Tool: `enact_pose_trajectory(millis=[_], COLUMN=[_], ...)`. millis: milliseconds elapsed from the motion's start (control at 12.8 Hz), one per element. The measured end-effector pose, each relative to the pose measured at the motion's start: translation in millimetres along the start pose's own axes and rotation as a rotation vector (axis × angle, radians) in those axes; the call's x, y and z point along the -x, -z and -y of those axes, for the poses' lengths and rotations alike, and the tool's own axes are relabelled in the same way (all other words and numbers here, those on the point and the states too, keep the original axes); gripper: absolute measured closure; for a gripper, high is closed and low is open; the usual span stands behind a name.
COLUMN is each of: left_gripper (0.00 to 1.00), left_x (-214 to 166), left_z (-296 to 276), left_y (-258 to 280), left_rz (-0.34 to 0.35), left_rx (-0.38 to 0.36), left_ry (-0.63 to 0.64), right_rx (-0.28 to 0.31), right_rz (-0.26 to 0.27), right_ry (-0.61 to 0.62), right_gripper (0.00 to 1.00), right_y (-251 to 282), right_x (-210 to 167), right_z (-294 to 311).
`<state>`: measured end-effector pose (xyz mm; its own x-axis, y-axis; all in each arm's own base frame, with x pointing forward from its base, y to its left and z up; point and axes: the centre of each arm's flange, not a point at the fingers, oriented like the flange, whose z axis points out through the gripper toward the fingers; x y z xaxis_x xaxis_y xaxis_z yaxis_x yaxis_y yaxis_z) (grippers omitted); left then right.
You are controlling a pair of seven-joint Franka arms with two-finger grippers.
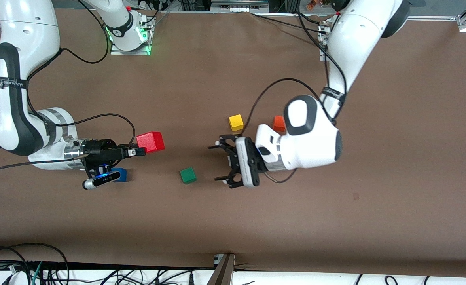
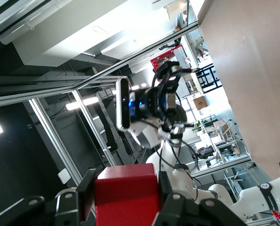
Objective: Pass red block to right arm, stack on blue
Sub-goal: 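Open the left gripper and withdraw it while the right gripper holds the cube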
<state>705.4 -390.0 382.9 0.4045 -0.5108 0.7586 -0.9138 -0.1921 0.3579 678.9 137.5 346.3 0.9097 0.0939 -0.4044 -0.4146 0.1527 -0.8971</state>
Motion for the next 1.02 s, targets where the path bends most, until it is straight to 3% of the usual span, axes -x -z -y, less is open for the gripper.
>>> enact_pose_trajectory(millis=[157,392,627,941,1020], left_gripper=[0.00,0.00,0.00,0.00,0.00], left_x=[38,96,135,112,103], left_z=[25,63,91,72,65], left_y=[38,111,202,307,336], left_rz=[0.197,0.405,0.623,0.832,0.847], left_rx=[0.045,0.036,-0.122,-0.363,-0.442], left_ry=[0.023,0.115,0.179,0.153,0.135], right_rx=[0.050,0.205,0.405,0.694,0.783], right_rz=[0.003,-0.012,-0.045,-0.092,-0.102], right_ry=[0.016,0.074,0.125,0.167,0.175], right_gripper=[0.43,0.43,0.43,0.43,0.43], right_y=[3,22,35,42,45], right_x=[1,3,6,16,21], right_z=[5,29,47,82,90])
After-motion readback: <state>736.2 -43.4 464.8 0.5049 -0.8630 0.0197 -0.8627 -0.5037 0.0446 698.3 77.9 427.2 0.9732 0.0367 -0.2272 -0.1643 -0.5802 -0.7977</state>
